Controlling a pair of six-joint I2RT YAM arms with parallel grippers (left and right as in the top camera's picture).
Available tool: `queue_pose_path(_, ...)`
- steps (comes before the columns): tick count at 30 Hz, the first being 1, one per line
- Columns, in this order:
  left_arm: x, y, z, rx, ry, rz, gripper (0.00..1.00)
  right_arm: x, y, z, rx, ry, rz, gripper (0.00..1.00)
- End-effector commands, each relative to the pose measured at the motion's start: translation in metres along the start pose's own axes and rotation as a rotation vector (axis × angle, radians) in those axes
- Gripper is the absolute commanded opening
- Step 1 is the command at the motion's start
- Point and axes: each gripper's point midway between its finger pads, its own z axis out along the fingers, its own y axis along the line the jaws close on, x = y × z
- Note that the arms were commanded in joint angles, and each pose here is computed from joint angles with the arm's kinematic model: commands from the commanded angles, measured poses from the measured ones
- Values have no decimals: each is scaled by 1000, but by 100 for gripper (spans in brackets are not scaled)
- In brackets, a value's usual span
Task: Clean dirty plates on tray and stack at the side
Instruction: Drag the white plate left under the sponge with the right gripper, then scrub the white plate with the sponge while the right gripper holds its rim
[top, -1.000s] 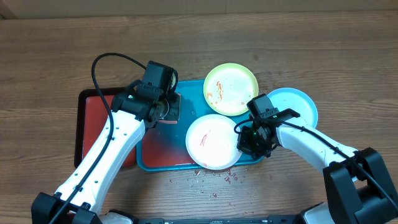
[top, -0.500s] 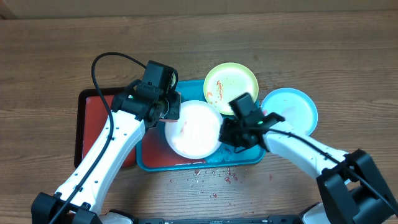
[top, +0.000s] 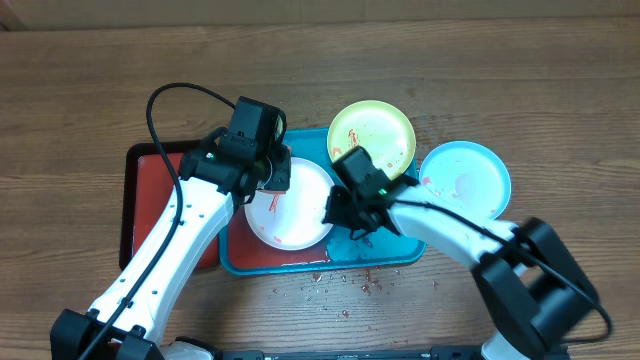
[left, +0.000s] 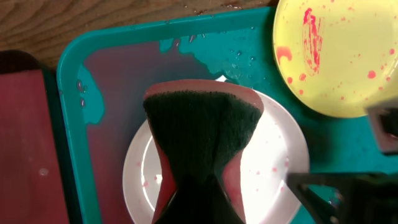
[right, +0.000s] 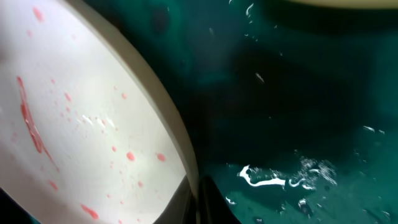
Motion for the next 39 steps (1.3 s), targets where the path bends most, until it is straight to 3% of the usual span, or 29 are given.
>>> queue_pose_path(1, -2, 1, -2, 4, -7, -19, 4, -6, 10, 2, 1, 16, -39, 4)
queue_pose_path(2, -2, 1, -2, 4, -7, -18, 4, -6, 10, 2, 3, 17, -38, 6)
queue_pose_path(5, -1, 1, -2, 3, -5, -19, 4, -7, 10, 1, 4, 15, -47, 27)
queue_pose_path(12, 4, 2, 6, -6, 30, 32, 4, -6, 8, 2, 8, 20, -54, 31)
queue_pose_path(16, 16, 5, 19, -19, 95, 104, 4, -4, 8, 2, 10, 24, -55, 29)
queue_pose_path(25, 42, 11, 64, -37, 252, 242, 4, -7, 3, 4, 26, 5, -32, 4)
queue_pose_path(39, 97, 27, 126, -81, 508, 297, 4, -9, 3, 4, 31, -8, -38, 4)
